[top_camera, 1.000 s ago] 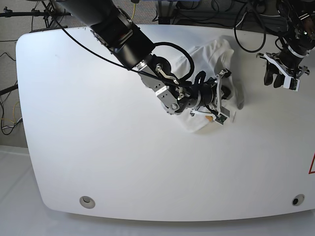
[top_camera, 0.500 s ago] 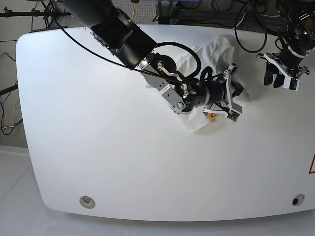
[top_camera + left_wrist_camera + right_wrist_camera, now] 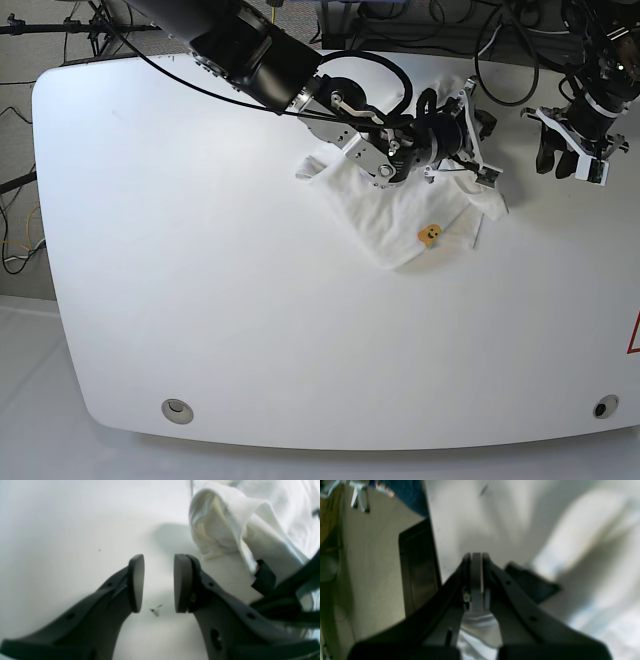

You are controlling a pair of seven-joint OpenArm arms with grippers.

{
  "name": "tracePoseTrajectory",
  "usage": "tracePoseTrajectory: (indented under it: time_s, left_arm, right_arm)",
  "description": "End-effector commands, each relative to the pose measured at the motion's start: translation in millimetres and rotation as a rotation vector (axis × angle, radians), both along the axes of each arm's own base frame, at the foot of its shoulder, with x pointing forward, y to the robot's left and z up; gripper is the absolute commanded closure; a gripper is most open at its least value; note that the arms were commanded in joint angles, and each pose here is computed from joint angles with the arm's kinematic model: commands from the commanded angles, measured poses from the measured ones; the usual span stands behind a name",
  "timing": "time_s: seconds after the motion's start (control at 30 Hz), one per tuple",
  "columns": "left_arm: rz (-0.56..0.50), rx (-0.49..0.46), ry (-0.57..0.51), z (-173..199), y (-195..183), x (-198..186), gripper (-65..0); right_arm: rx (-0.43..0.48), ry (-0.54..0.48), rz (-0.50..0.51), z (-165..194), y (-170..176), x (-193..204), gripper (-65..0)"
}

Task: Fold the T-shirt properly
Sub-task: 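Press and tuck the bundle edge with the right gripper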

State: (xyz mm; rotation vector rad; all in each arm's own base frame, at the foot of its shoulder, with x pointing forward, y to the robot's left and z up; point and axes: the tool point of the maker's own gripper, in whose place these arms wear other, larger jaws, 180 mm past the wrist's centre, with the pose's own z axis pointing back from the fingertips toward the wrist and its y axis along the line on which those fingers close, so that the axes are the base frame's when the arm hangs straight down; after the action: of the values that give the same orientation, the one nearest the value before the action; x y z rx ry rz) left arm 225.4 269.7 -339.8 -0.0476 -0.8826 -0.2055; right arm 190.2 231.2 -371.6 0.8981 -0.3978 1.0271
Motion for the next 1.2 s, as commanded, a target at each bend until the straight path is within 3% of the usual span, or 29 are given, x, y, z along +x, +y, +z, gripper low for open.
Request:
tracePoseTrajectory:
  time_s: [0.0,0.33,0.53,1.17]
  left_arm:
    - [-0.009,0.002,-0.043,11,1,6,-18.4]
    - [-0.009,0.002,-0.043,11,1,6,-18.4]
    - [-0.007,0.003,-0.044,12,1,5,-18.3]
    - [-0.010,0.002,-0.041,11,0,5,-18.4]
  right_arm:
    - [0.081,-0.048,-0.028,32,10,24,-0.8]
    - [0.139,-0.149,-0.172,83,0,94,-0.8]
    - [0.151,-0.191,-0.205,99,-4,116,-0.9]
    - [0.108,-0.129,-0.271,41,-5,127,-1.0]
